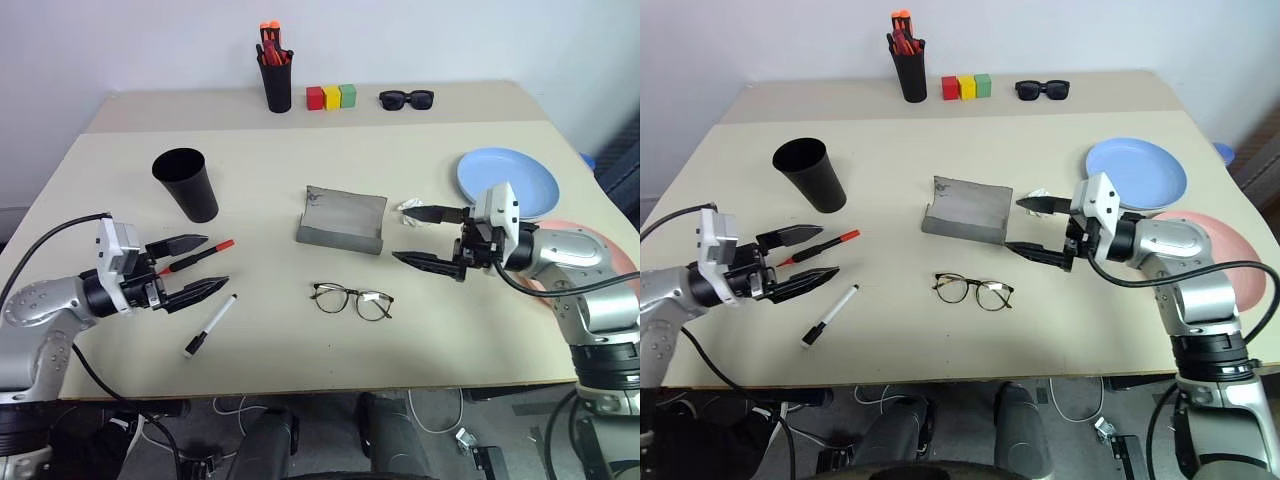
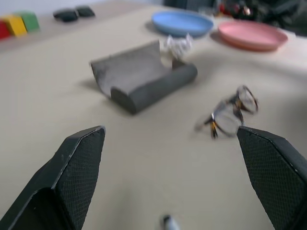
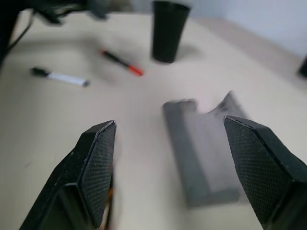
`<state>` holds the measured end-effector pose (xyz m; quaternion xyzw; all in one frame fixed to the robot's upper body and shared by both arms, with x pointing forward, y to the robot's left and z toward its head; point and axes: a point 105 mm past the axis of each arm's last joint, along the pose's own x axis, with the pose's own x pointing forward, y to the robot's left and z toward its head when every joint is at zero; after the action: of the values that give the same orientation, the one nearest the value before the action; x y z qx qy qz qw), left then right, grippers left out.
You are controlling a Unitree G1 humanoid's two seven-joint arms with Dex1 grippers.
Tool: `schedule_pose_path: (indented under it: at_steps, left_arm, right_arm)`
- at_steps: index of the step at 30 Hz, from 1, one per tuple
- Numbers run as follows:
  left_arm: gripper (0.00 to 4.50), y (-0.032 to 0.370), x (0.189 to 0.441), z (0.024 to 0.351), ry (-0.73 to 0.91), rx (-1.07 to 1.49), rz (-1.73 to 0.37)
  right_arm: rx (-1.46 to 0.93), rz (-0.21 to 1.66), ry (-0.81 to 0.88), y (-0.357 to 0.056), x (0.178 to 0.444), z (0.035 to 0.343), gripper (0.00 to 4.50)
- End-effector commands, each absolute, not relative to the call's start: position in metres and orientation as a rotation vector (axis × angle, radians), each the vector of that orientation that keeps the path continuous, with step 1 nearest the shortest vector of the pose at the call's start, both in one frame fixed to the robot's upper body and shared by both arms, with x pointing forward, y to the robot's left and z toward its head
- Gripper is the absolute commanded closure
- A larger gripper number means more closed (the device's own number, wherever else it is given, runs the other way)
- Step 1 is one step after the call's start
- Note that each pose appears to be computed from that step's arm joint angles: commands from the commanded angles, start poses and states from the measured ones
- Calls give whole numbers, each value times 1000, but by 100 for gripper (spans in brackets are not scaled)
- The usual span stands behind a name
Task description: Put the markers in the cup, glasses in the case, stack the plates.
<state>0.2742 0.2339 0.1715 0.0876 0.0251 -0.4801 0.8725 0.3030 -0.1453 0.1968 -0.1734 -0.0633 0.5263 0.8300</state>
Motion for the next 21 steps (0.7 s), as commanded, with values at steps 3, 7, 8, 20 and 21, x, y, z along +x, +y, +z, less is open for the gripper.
schedule_pose_path:
  at_steps: [3,7,8,20,21]
  left_arm:
    - [0,260,296,190,101,318,-943]
    - [0,283,307,177,222,411,-913]
    - [0,289,310,173,254,423,-900]
    - [0,306,342,147,376,304,-871]
    - [0,304,344,145,379,296,-881]
  right_arm:
    - [-396,1051,-236,-136,294,214,87]
    - [-374,1012,-264,-128,295,211,87]
    - [-370,1005,-267,-127,294,210,87]
    - [-372,969,-264,-124,286,205,87]
    - [-372,969,-265,-124,285,205,87]
